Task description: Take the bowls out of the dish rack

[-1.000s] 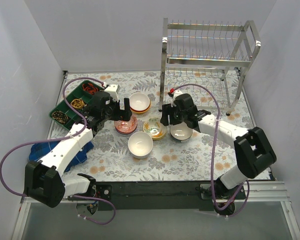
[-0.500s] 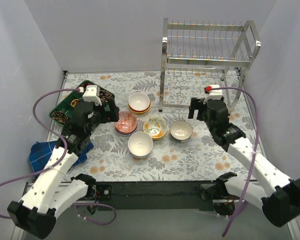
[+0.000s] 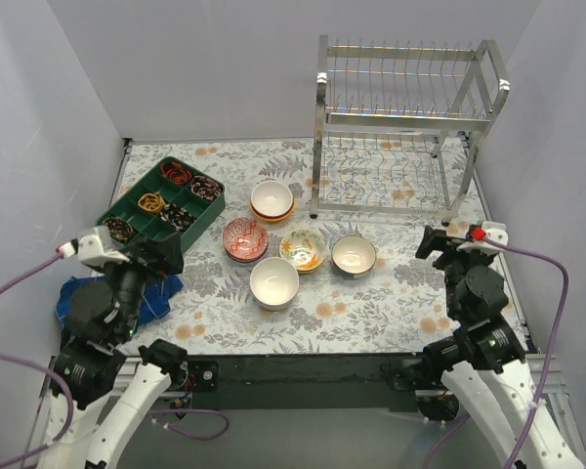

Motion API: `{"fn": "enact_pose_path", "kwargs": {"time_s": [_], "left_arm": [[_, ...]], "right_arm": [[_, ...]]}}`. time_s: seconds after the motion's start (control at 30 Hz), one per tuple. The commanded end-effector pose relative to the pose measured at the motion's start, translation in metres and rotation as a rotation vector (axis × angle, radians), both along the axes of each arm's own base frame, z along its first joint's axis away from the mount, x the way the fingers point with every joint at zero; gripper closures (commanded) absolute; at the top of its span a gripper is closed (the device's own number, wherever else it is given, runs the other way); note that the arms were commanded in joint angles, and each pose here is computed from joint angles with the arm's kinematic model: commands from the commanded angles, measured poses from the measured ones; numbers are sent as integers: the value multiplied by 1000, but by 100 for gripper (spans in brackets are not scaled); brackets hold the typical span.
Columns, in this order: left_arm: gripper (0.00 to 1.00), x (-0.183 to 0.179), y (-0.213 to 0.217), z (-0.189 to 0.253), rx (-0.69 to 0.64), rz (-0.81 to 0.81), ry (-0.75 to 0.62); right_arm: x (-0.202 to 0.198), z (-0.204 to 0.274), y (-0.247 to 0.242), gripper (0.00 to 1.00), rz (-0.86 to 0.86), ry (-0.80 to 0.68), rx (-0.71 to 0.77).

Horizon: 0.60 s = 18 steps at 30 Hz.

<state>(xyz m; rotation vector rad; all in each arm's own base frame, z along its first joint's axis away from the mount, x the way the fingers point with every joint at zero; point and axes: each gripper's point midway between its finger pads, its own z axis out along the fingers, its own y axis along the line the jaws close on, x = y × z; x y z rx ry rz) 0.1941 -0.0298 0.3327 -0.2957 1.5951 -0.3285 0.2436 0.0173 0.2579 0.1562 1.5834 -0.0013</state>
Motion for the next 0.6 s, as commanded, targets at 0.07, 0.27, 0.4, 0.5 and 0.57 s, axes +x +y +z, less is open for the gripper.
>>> {"fn": "enact_pose_path", "kwargs": {"time_s": [0.07,0.27,0.4,0.5,0.57], "left_arm": [[2,-38,15,1,-93,5,-105],[2,-62,28,11,-121,16,-256],[2,-68,32,15,-109,17,-312],[2,-68,31,15,-110,14,-321],[2,-67,30,13,-108,8,-317]], "right_arm": [[-29,10,-22,4,-44,-139,-9],[-47,15,-28,3,-32,-239,21],[-51,15,-27,2,-12,-279,29],[-55,19,-26,1,-3,-317,44],[-56,20,-28,1,-9,-321,48]]}}
